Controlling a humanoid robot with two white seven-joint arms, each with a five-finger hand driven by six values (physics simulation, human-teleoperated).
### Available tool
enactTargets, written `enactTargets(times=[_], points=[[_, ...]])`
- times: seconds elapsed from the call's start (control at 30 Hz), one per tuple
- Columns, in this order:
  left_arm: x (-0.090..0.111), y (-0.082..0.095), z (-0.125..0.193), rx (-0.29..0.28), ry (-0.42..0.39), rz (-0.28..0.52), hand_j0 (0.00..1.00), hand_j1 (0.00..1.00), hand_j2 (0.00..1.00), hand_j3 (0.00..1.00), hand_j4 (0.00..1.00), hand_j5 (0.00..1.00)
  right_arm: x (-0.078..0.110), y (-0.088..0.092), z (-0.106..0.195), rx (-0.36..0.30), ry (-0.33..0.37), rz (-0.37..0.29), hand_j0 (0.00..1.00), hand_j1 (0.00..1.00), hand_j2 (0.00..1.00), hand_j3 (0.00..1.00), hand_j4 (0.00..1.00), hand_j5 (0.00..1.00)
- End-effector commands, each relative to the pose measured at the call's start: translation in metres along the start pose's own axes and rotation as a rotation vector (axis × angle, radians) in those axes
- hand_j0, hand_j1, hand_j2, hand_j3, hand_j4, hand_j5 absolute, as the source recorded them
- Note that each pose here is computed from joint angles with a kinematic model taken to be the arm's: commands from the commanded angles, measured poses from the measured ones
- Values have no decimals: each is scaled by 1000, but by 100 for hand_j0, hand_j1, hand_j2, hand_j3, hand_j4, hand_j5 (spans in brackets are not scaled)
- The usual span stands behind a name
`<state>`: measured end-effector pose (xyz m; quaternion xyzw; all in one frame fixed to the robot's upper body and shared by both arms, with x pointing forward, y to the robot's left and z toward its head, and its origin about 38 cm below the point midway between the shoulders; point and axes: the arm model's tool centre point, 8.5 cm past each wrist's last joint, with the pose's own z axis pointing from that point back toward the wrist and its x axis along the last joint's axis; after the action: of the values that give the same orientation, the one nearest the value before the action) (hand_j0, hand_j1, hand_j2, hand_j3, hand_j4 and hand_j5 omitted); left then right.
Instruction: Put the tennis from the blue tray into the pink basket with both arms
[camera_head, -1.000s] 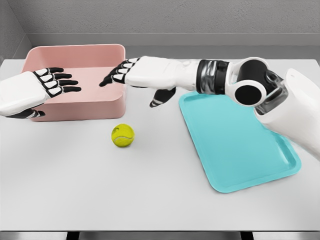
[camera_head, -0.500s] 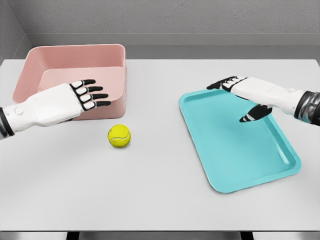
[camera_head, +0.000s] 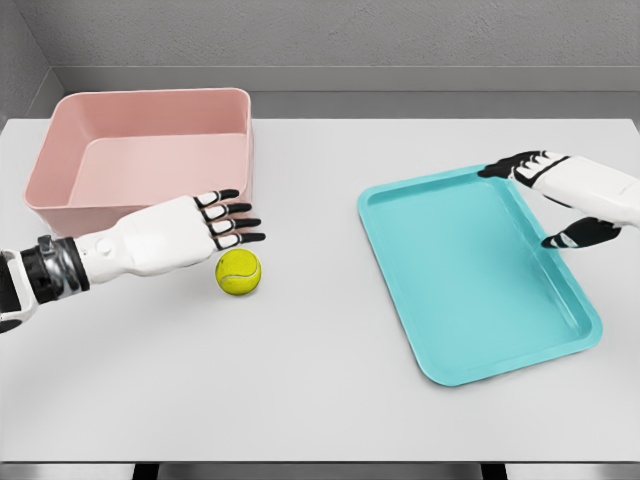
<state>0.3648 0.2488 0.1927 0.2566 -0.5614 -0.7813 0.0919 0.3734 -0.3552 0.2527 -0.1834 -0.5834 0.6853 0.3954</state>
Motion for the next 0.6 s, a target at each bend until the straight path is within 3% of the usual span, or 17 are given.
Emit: enactTargets(times=[0.0,0.17,0.3,0.43,0.47,0.57], points=[[4,-1,-7,2,-2,-12,100,100,100,100,100,100,-1,-3,2,-7,3,1,100,100,100,100,100,100],[7,-4,-9,-15,-17,-23,100,100,100,100,100,100,0,-7,2,-16,0,9,100,100,100,100,100,100],[20,-9,-19,-37,-79,-22,100,100,100,100,100,100,1,-8,1,-18,-3,11,100,100,100,100,100,100],[20,-10,-24,-108,-89,-40,100,100,100,100,100,100,1,-9,1,-23,-3,11,100,100,100,100,100,100],[21,-14,-25,-152,-94,-40,100,100,100,100,100,100,1,-9,1,-23,-3,11,100,100,100,100,100,100],[21,-13,-29,-182,-102,-52,100,100,100,100,100,100,1,-8,1,-22,-5,9,100,100,100,100,100,100]])
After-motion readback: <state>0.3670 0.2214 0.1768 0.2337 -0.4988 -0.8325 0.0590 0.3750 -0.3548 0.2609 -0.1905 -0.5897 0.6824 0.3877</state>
